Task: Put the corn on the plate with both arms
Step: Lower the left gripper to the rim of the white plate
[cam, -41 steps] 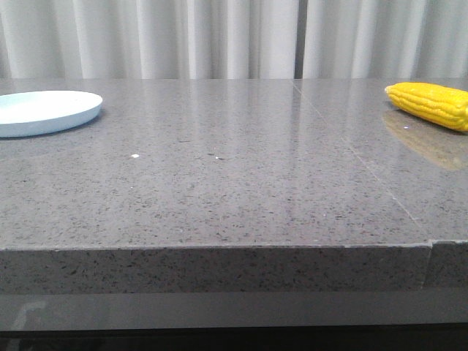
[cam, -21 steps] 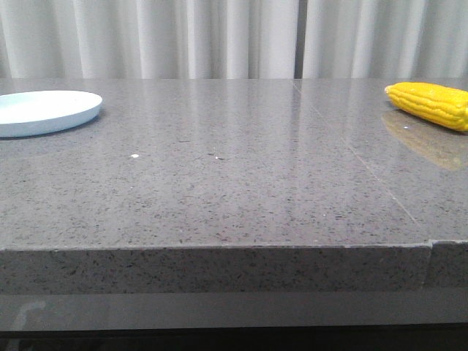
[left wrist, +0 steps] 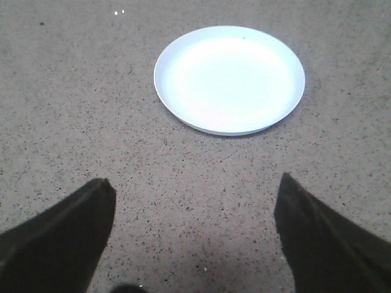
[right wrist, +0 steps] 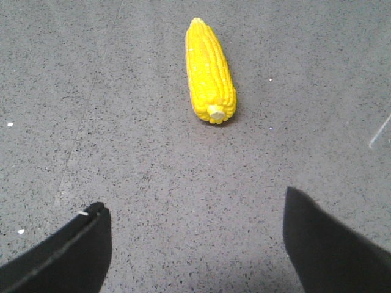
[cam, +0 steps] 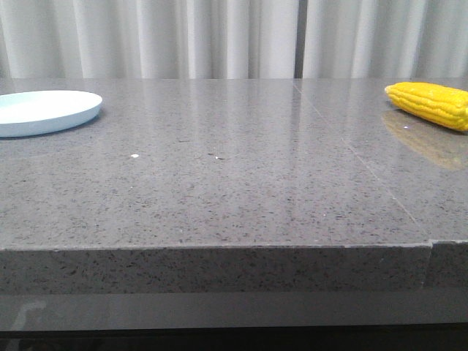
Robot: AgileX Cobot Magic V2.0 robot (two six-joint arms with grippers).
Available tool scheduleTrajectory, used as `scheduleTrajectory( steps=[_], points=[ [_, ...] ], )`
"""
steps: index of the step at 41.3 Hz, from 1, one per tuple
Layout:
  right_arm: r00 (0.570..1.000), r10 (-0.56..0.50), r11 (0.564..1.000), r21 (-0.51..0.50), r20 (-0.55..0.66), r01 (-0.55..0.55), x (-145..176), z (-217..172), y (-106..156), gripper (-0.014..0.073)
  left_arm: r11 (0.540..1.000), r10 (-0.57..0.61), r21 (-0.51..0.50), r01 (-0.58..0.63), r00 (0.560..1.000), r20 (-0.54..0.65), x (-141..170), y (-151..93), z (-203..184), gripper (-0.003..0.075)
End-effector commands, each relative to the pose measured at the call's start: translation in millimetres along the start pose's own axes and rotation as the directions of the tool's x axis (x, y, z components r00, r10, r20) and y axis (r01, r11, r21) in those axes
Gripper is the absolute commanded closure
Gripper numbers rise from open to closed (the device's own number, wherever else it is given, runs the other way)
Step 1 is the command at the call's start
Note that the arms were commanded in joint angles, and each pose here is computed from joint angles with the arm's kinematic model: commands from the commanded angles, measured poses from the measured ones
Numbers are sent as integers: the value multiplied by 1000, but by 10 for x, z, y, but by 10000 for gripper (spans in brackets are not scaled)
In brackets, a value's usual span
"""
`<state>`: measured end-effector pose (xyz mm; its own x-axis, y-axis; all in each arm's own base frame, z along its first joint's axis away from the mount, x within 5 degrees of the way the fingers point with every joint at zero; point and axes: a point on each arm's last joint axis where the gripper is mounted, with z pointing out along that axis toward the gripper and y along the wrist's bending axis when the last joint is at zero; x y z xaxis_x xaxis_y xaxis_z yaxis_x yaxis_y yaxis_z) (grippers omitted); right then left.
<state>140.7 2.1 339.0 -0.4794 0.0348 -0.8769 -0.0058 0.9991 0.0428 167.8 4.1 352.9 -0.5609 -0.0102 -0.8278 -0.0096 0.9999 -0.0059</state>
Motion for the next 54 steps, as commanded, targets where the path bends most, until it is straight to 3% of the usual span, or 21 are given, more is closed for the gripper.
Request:
scheduleTrajectory(
  steps=[1, 10, 16, 25, 36, 54],
  points=[
    [994, -17, 1000, 11, 104, 16, -163, -53, -8, -7, 1000, 0, -8, 0, 999, 51, -233, 15, 117, 187],
    [994, -17, 1000, 11, 104, 16, -163, -53, -8, -7, 999, 24, -41, -24, 1000, -3, -439, 85, 619, 187],
    [994, -17, 1000, 11, 104, 16, -163, -53, -8, -7, 997, -59, -57, 54, 995, -86, -551, 241, 968, 187],
    [994, -17, 1000, 11, 104, 16, -162, -53, -8, -7, 994, -100, 29, 106, 983, -152, -684, 358, 1469, 187],
    [994, -17, 1000, 11, 104, 16, -162, -53, -8, -7, 993, -104, 26, 111, 976, -190, -758, 446, 2049, 187],
    [995, -17, 1000, 11, 101, 16, -160, -53, -8, -7, 992, -112, 27, 121, 967, -227, -769, 518, 2577, 187]
  ],
)
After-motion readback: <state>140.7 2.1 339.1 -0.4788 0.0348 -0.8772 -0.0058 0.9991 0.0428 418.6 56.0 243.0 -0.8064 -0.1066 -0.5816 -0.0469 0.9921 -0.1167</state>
